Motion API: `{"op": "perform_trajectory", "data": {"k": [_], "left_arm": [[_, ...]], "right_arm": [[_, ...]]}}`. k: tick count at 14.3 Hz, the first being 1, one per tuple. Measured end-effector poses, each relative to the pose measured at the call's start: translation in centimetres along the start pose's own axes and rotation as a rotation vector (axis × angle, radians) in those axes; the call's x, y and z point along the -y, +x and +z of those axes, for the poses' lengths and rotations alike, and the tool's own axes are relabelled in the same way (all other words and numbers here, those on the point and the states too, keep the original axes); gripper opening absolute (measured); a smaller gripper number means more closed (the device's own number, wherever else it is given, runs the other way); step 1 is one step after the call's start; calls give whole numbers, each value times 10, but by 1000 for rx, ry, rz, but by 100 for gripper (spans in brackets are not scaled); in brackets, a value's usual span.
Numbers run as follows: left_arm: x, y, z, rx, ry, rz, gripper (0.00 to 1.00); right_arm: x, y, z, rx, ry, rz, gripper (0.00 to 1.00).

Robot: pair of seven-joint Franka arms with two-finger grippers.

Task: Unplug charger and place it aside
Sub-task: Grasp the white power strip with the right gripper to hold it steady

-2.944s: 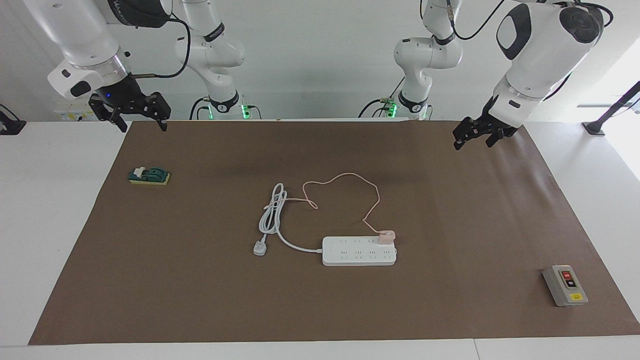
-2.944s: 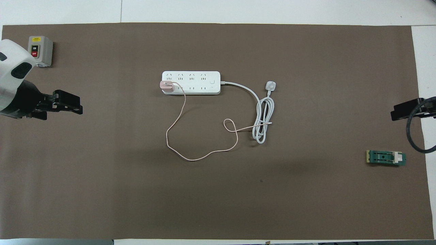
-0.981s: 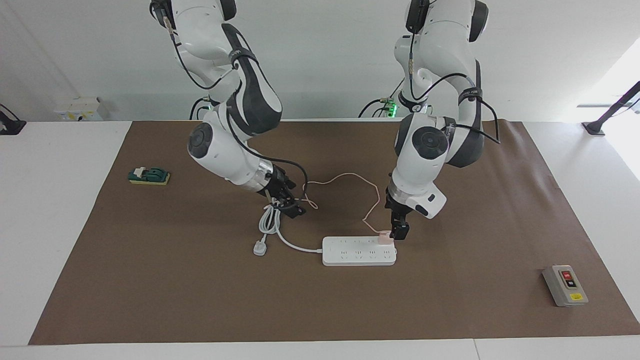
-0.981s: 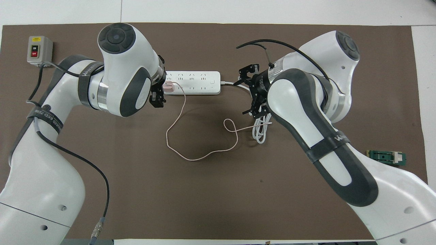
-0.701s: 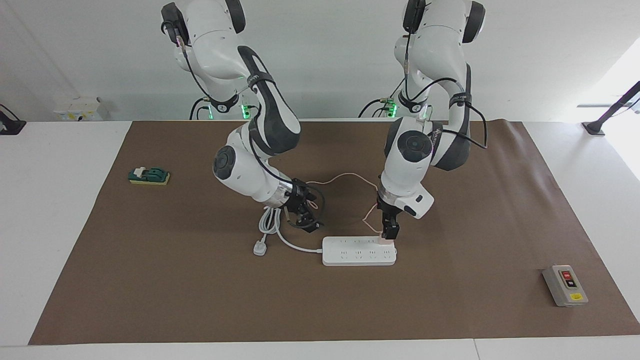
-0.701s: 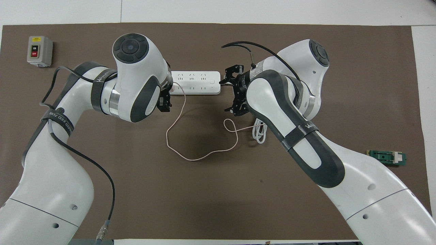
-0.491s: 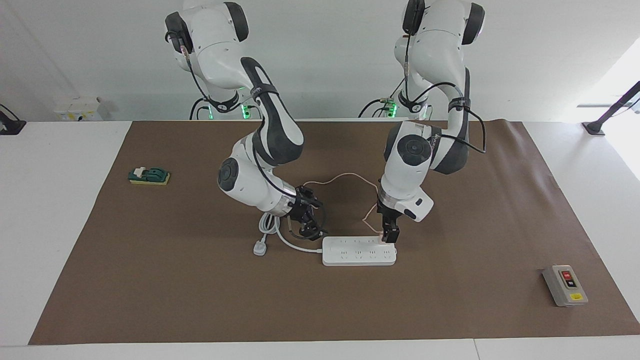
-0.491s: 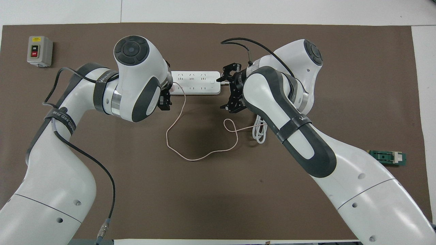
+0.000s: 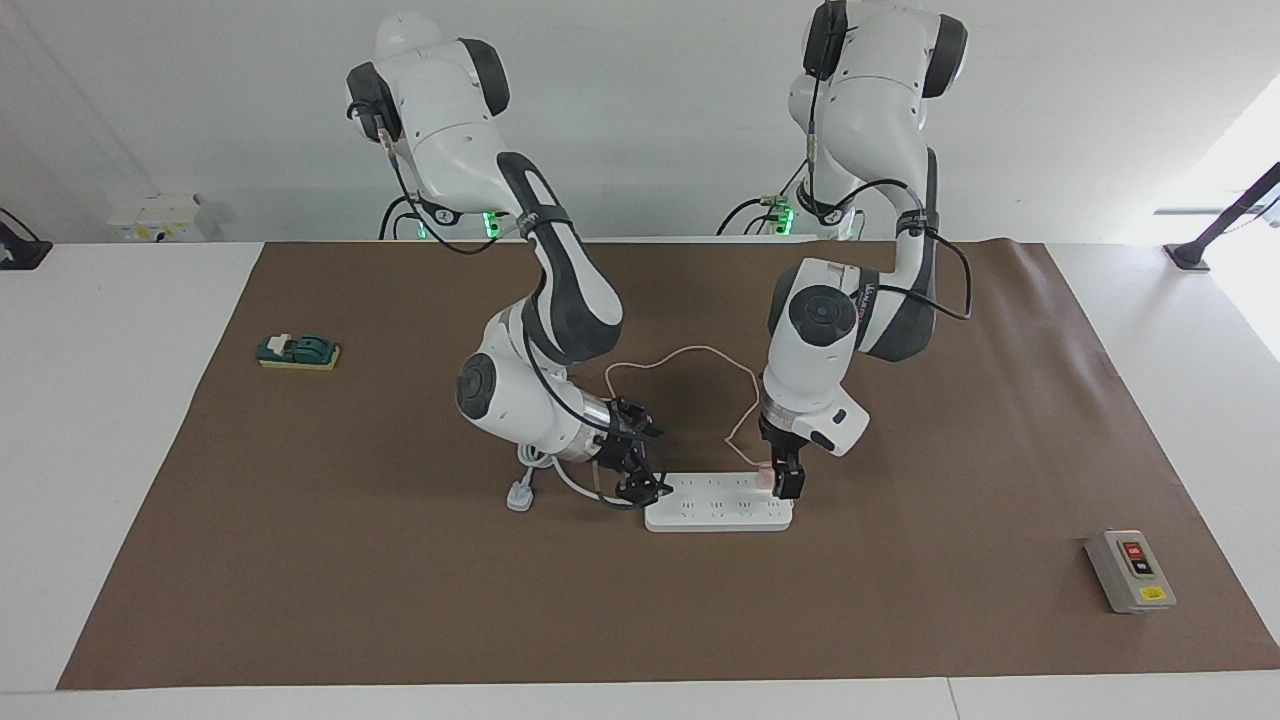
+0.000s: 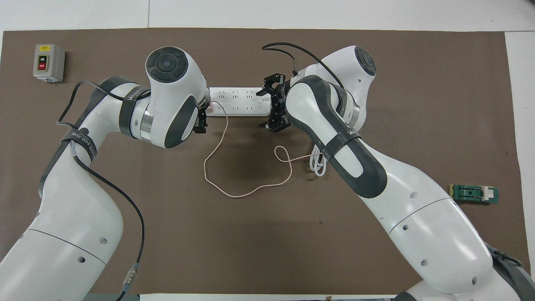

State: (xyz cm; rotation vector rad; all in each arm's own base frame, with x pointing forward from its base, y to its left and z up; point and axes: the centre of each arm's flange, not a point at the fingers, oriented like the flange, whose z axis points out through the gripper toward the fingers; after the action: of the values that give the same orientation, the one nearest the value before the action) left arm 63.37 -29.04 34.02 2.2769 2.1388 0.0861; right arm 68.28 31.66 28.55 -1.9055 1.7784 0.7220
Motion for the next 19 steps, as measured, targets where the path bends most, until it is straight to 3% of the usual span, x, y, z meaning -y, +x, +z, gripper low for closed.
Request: {"op": "perform_trajectory", "data": {"k": [3,5,10,19], "left_arm": [[-1,0,1,-2,-1,-1,100],[-3,-1,2,1,-9,-9,94],[-9,-1,7,0,-11,-28,31],[-9,-2,7,-1,-11,-27,31]], "right_arm": [[8,7,14,2,-2,-1,100],[12,5,14,4,4,-6,100],[20,5,13,6,20,-16,100],[26,9,12,-10,31,-40,100]]}}
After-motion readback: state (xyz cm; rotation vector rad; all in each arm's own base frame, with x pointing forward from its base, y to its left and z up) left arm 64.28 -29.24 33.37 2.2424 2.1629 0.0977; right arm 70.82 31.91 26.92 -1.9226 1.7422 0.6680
